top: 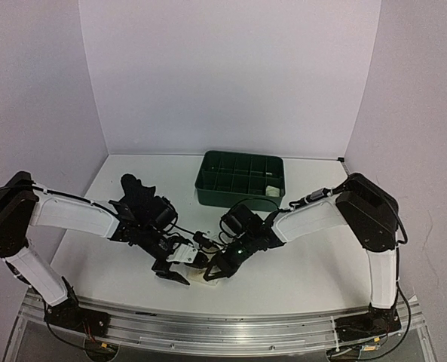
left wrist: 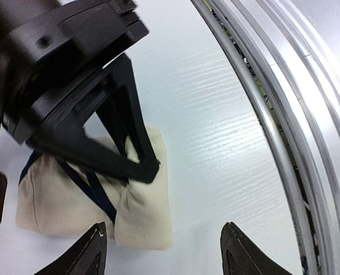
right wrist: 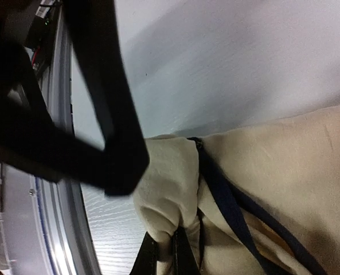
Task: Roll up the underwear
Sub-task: Roll the underwear to the center of the board.
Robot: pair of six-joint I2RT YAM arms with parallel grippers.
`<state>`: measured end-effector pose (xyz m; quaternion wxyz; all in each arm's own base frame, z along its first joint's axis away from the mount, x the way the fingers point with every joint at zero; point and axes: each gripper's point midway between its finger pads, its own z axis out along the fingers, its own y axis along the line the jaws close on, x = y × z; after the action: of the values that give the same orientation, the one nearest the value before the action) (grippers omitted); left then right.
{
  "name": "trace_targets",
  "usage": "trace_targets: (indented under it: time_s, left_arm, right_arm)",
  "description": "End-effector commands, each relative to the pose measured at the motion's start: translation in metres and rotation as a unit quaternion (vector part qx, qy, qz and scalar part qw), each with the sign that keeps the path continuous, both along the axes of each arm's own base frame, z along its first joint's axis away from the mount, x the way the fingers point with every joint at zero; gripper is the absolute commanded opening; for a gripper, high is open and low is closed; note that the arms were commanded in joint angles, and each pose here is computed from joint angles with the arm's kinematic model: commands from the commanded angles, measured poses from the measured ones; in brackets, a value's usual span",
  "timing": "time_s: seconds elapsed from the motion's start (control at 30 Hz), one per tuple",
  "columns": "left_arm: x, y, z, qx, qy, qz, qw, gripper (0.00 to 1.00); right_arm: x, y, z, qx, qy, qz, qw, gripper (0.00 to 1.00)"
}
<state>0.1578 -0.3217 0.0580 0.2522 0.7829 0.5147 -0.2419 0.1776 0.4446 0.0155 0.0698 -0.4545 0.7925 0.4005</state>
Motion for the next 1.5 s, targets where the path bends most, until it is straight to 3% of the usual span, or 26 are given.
trace_targets:
  time_s: [0.0,0.17,0.43,0.5,0.57,0.7,0.8,0.93,1.07,1.27,1.47]
  left_arm:
    - [0.033,-0.021,-0.006,0.001,-0.097,0.005,0.995,0.67]
    - [0.036,-0.019,-0.03,0.047,-0.085,0.008,0.995,0.6]
    - [0.04,-0.03,-0.025,0.046,-0.058,0.032,0.997,0.07]
    - [0.036,-0.027,-0.026,0.054,-0.043,0.036,0.997,0.0]
    - [0.027,-0.02,-0.029,0.069,-0.02,0.033,0.997,0.0]
    - [0.003,-0.007,-0.037,0.103,0.054,0.032,0.993,0.0]
    - [-0.005,0.001,-0.047,0.13,0.109,0.055,0.984,0.0]
    - [-0.008,0.006,-0.058,0.158,0.183,0.091,0.966,0.0]
    - [-0.006,0.005,-0.058,0.155,0.244,0.115,0.95,0.0]
    - [-0.012,0.016,-0.068,0.174,0.316,0.14,0.922,0.0]
    - [0.0,0.016,-0.071,0.175,0.362,0.17,0.9,0.0]
  right_arm:
    - [-0.013,-0.028,-0.043,-0.078,0.124,-0.034,0.989,0.0]
    - [-0.007,-0.029,-0.047,-0.079,0.14,-0.044,0.986,0.0]
    - [0.0,-0.029,-0.044,-0.077,0.132,-0.051,0.987,0.0]
    - [0.004,-0.029,-0.039,-0.075,0.116,-0.053,0.989,0.0]
    - [0.011,-0.029,-0.032,-0.073,0.087,-0.056,0.992,0.02]
    - [0.025,-0.031,0.0,-0.053,0.005,-0.056,0.997,0.27]
    - [0.027,-0.032,0.029,-0.034,-0.087,-0.036,0.995,0.37]
    - [0.011,-0.034,0.05,-0.003,-0.214,0.008,0.977,0.39]
    - [-0.009,-0.035,0.058,0.042,-0.331,0.032,0.942,0.41]
    - [-0.023,-0.02,0.058,0.032,-0.413,0.087,0.906,0.41]
    - [-0.031,0.005,0.052,0.039,-0.435,0.146,0.888,0.42]
